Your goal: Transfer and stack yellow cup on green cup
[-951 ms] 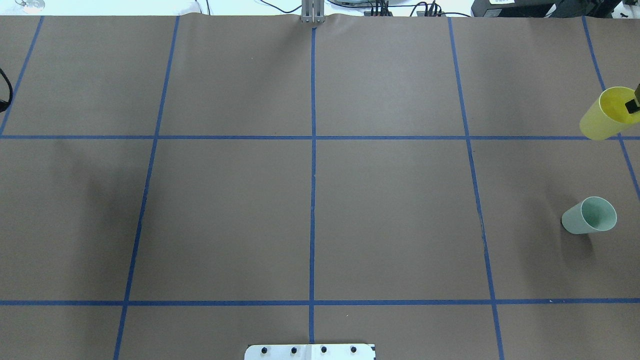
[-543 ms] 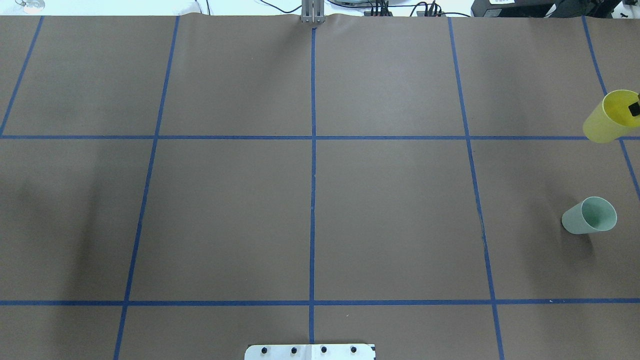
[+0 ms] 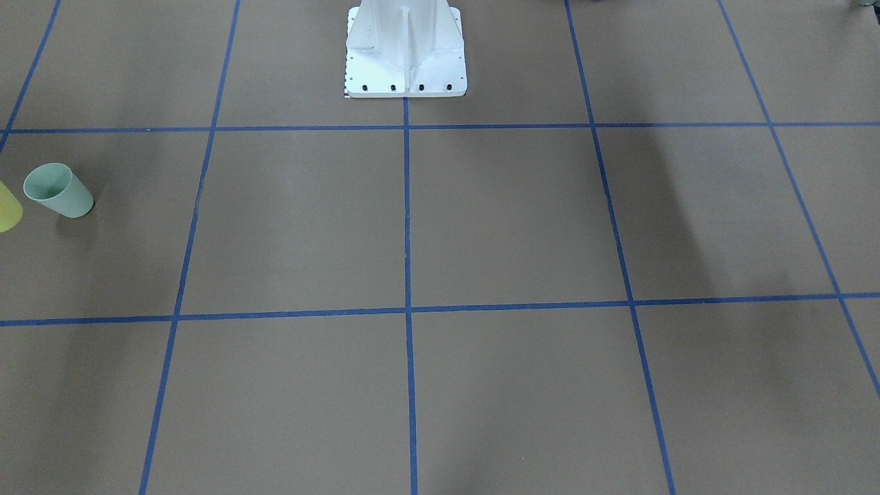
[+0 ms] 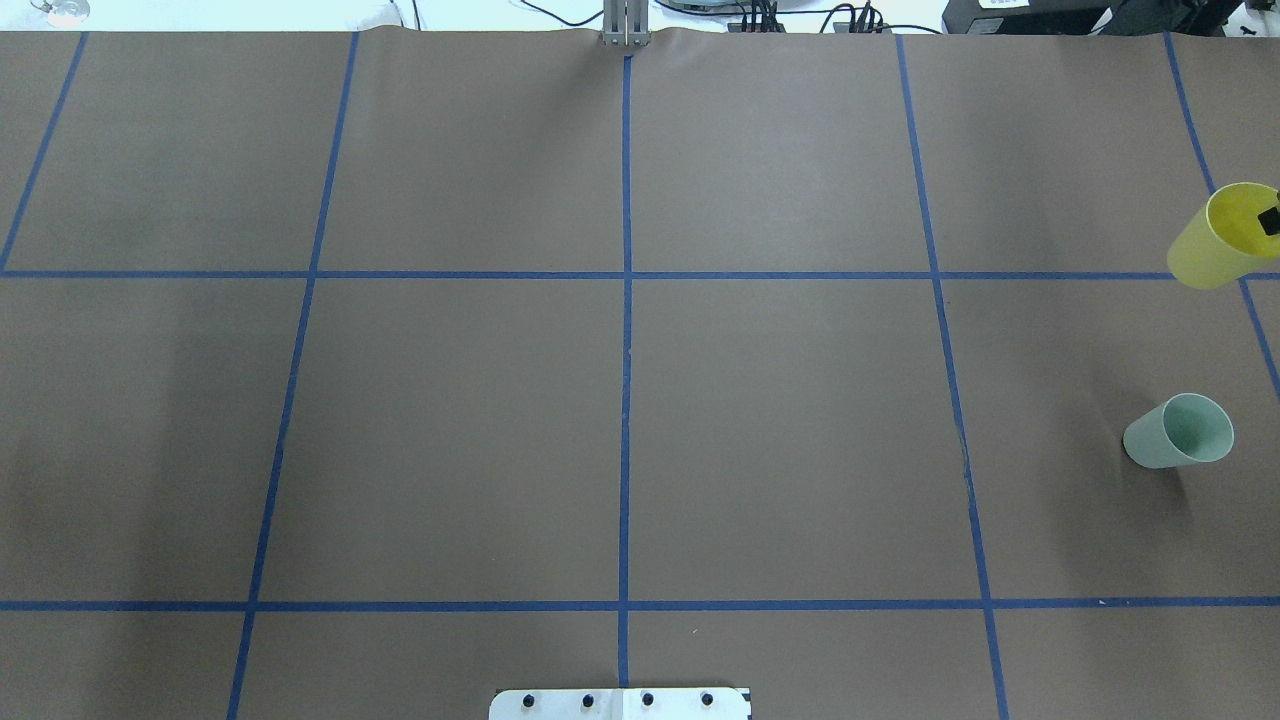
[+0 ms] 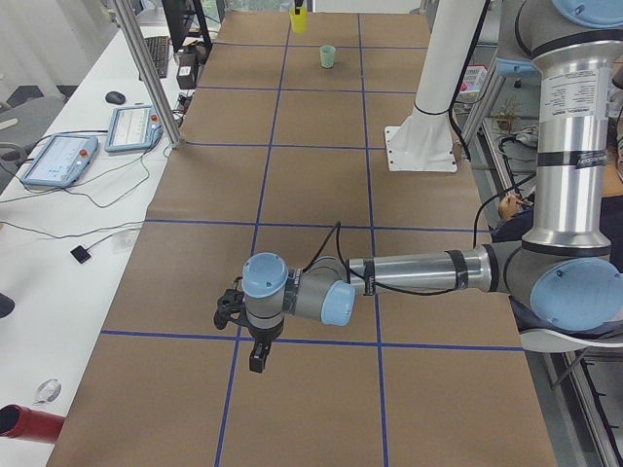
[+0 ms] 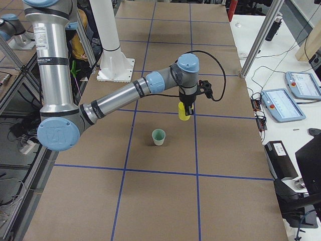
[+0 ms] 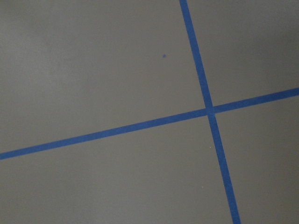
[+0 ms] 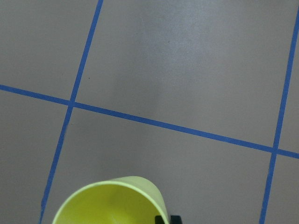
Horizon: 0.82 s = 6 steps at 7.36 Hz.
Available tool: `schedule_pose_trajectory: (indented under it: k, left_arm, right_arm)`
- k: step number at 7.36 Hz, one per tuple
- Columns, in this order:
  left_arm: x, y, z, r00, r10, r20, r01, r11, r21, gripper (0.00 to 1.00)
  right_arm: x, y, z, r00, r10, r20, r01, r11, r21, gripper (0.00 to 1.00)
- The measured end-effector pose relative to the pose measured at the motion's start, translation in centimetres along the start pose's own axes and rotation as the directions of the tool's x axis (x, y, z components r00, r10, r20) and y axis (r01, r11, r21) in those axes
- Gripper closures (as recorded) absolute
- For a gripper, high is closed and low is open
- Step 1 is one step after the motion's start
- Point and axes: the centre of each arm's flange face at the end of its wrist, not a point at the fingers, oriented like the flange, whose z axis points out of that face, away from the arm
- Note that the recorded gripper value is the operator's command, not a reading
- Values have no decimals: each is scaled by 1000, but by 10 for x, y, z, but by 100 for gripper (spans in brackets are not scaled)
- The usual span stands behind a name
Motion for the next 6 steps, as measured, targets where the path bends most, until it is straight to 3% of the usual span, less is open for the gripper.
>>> schedule_pose_trajectory:
  k: [3, 6]
  left_arm:
    - [29, 22, -32, 998, -54, -25, 53, 998, -35, 0]
    - [33, 22, -35, 998, -54, -27, 53, 998, -36, 0]
  right_arm:
    - [6, 13, 6, 1000, 26, 16, -25, 999, -24, 100]
    - [22, 73, 14, 997, 67, 33, -65, 995, -73, 100]
